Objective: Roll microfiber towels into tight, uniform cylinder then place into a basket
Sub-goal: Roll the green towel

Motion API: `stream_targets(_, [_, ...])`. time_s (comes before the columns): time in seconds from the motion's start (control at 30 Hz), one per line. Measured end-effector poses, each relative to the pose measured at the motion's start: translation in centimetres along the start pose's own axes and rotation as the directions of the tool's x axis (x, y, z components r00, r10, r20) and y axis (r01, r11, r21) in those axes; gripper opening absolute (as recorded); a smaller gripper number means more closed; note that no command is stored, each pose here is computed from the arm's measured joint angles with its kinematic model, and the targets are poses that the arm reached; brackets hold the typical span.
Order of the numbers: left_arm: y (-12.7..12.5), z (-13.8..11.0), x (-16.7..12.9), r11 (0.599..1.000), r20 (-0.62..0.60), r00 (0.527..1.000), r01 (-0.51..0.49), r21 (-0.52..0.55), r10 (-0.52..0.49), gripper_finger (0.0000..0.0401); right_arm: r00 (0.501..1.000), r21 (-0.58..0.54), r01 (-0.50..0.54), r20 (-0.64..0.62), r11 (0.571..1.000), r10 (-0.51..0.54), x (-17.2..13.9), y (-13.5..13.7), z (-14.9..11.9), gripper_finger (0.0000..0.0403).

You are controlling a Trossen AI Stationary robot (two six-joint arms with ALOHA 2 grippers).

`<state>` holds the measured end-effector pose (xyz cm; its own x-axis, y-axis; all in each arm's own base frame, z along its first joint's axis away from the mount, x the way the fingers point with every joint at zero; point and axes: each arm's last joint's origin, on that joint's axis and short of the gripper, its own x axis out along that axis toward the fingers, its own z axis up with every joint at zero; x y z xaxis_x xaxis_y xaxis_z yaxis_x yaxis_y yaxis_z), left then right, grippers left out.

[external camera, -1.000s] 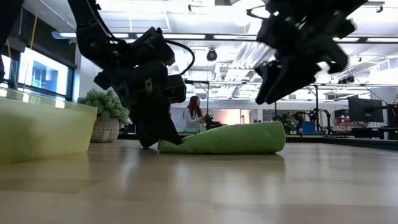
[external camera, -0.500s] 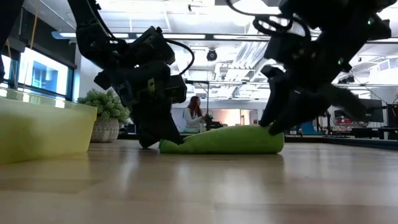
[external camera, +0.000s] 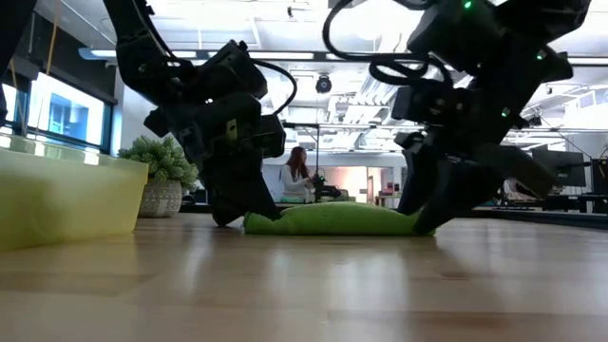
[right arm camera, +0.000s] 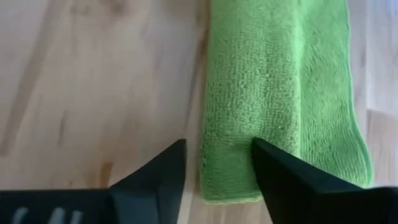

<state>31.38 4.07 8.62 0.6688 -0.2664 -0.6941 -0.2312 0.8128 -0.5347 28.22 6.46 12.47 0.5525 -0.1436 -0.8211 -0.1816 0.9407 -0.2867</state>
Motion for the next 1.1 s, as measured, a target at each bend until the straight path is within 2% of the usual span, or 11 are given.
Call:
stream_targets(0.17, [0.0,0.0,0.0,1.0,-0.003,1.0,0.007,-0.003,-0.007,0.0023,1.0,0.084,0.01,-0.016,0.996,-0.008,0.4,-0.9,-0.2,0.0217])
stream_targets(0.33, [-0.1,0.1,0.0,0.999,-0.005,0.999,0.038,-0.015,-0.038,0.0028,0.998,0.145,-0.019,-0.051,0.989,0.026,1.5,-1.3,-0.6,0.0223])
stream_targets(0.53, [-0.5,0.3,-0.6,0.999,0.004,0.999,0.053,0.003,-0.053,0.0034,0.994,0.254,-0.051,-0.081,0.966,0.074,2.2,-1.7,-1.1,0.016])
stream_targets(0.73, [-1.5,0.7,-1.8,0.995,0.005,0.996,0.089,0.035,-0.089,0.0071,0.993,0.345,-0.043,-0.087,0.938,0.078,2.4,-2.1,-1.2,0.007])
stream_targets(0.87, [-2.3,0.9,-2.6,0.986,0.011,0.995,0.093,0.141,-0.096,0.01,0.991,0.381,-0.061,-0.084,0.922,0.1,2.4,-2.3,-1.3,0.0019])
stream_targets(0.93, [-3.1,1.0,-2.9,0.97,0.022,0.994,0.103,0.219,-0.11,0.0111,0.987,0.414,-0.097,-0.075,0.905,0.141,2.4,-2.6,-1.3,0.0009])
stream_targets(1.0, [-4.2,1.0,-3.1,0.938,0.033,0.99,0.117,0.325,-0.135,0.0117,0.98,0.468,-0.147,-0.051,0.871,0.192,2.5,-3.0,-1.2,0.001])
stream_targets(1.1, [-5.7,0.3,-2.9,0.873,0.028,0.99,0.111,0.474,-0.14,0.0119,0.948,0.548,-0.265,-0.004,0.793,0.319,2.7,-3.7,-1.3,0.0014])
